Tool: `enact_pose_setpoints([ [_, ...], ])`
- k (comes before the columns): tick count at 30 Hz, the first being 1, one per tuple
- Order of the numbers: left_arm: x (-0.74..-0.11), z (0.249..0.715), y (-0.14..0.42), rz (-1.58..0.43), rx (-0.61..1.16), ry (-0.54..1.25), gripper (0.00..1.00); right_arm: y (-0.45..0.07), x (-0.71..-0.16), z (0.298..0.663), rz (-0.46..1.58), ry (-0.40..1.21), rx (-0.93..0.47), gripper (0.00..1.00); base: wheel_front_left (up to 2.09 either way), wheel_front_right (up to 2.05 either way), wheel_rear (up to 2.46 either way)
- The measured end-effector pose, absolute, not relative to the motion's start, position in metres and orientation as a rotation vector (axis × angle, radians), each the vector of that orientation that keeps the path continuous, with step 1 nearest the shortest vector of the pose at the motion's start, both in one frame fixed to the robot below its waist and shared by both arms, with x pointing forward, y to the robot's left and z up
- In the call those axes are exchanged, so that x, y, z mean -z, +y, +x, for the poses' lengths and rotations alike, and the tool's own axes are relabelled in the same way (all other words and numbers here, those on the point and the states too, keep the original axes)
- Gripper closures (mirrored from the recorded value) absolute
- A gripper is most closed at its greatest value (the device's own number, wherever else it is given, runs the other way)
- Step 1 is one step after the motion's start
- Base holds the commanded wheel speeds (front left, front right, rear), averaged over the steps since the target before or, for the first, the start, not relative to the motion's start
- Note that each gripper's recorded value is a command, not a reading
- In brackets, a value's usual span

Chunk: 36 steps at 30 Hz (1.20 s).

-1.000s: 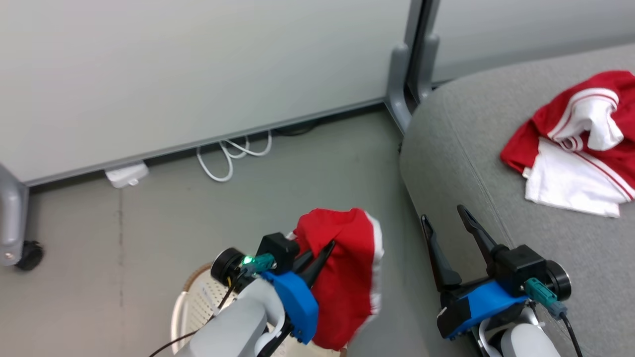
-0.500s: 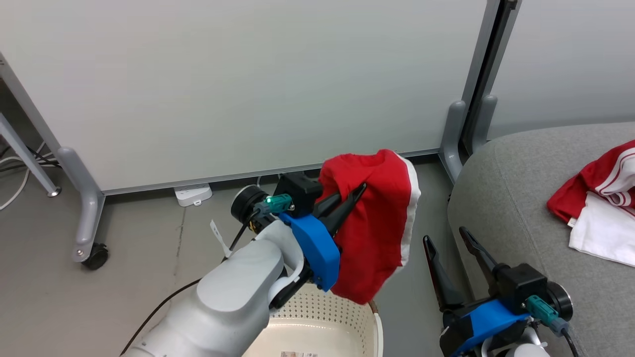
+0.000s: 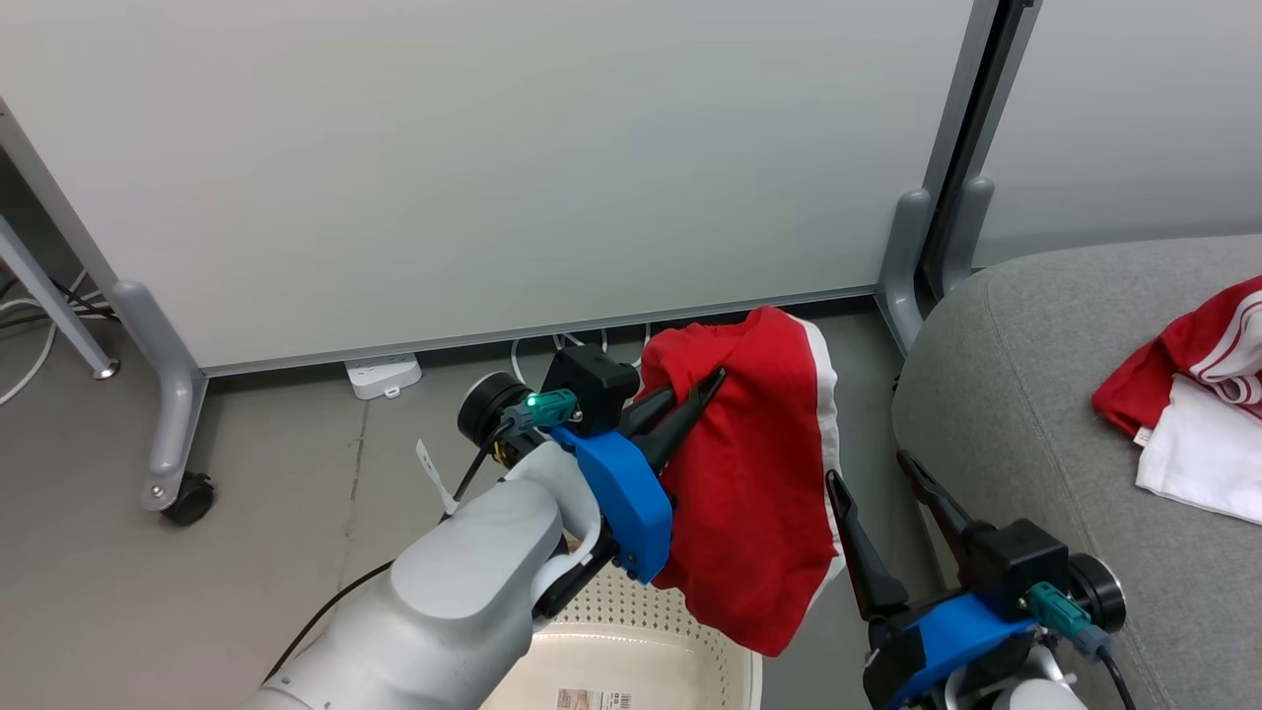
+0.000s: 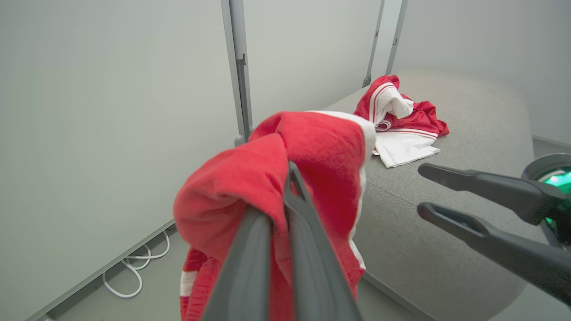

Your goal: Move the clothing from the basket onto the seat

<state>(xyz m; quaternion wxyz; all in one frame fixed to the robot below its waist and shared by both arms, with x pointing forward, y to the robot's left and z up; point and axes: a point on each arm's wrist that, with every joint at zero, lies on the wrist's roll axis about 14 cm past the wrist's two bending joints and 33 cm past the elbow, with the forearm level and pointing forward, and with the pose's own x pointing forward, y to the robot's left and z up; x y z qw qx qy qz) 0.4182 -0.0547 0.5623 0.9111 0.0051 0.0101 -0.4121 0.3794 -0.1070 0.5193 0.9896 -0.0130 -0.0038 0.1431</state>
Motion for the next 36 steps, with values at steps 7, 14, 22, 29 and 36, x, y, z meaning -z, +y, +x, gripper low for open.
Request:
enact_pose_setpoints([
  [7,-0.554,0.418,-0.054,0.01,0.851,0.039,1.0,-0.101,-0.523,0.388,-0.048,-0.014,-0.307,0.0,0.0,0.0,0.0],
  [14,-0.551,0.42,-0.055,0.022,0.86,0.048,1.0,-0.1,-0.52,0.405,-0.116,0.02,-0.35,0.0,0.0,0.0,0.0],
  [22,-0.549,0.416,-0.058,0.026,0.877,0.053,1.0,-0.086,-0.504,0.414,-0.178,0.095,-0.463,0.0,0.0,0.0,0.0],
  [29,-0.55,0.411,-0.06,0.022,0.887,0.053,1.0,-0.069,-0.495,0.412,-0.211,0.138,-0.571,0.0,0.0,0.0,0.0],
  [36,-0.553,0.408,-0.061,0.018,0.892,0.05,1.0,-0.048,-0.49,0.406,-0.213,0.163,-0.656,0.0,0.0,0.0,0.0],
])
